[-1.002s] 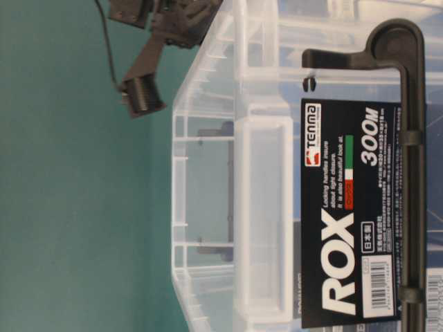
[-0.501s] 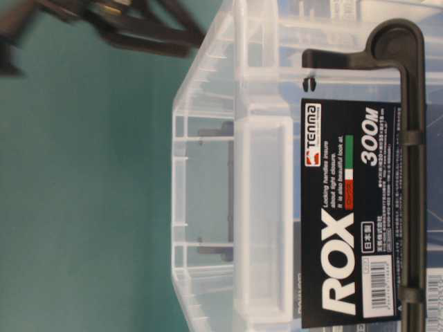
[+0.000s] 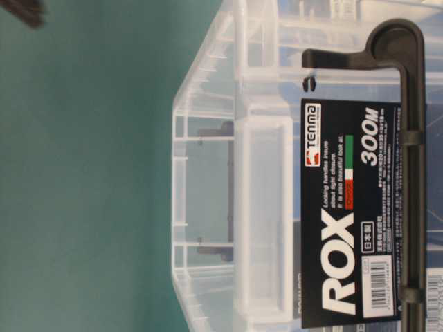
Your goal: Pick the box from inside the plastic case
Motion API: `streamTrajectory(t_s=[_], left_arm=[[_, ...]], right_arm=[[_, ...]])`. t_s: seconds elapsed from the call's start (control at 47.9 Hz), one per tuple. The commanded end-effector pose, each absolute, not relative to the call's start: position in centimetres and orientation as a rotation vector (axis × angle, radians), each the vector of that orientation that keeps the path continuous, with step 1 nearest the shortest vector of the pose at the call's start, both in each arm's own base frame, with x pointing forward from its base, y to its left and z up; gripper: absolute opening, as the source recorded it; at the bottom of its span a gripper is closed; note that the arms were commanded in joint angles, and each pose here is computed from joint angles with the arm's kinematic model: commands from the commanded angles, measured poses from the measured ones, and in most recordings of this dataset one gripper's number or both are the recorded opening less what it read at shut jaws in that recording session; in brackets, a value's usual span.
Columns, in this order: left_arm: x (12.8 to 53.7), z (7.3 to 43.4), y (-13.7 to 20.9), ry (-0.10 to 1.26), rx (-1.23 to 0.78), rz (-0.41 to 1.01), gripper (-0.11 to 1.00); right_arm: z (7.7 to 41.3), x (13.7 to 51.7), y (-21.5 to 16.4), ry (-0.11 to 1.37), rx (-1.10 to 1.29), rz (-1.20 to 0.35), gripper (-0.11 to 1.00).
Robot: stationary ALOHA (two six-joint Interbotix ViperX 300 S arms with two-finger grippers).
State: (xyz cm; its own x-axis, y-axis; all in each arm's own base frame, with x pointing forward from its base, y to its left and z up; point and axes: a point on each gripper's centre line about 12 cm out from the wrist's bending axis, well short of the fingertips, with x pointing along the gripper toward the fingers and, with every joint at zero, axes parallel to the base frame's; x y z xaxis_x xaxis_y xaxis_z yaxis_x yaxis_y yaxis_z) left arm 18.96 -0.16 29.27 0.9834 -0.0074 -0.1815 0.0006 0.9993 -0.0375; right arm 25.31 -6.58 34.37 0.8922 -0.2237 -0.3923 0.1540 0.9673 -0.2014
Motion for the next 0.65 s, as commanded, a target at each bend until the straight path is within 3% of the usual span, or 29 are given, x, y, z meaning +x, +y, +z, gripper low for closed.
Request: streamTrajectory(t_s=[0.0, 0.292, 0.626], left_arm=[[19.2, 30.4, -0.2, 0.155, -0.036, -0.006, -0.07], [19.2, 30.4, -0.2, 0.157, -0.033, -0.005, -0.07], [19.2, 30.5, -0.2, 0.154, -0.034, -0.006, -0.07]], right_arm=[[35.9, 24.4, -5.8, 0.304, -0.181, -0.192, 0.97], [38.0, 20.4, -3.7, 0.11, -0.183, -0.167, 0.97], [36.7, 18.3, -3.4, 0.084, -0.11, -0.173, 0.97]])
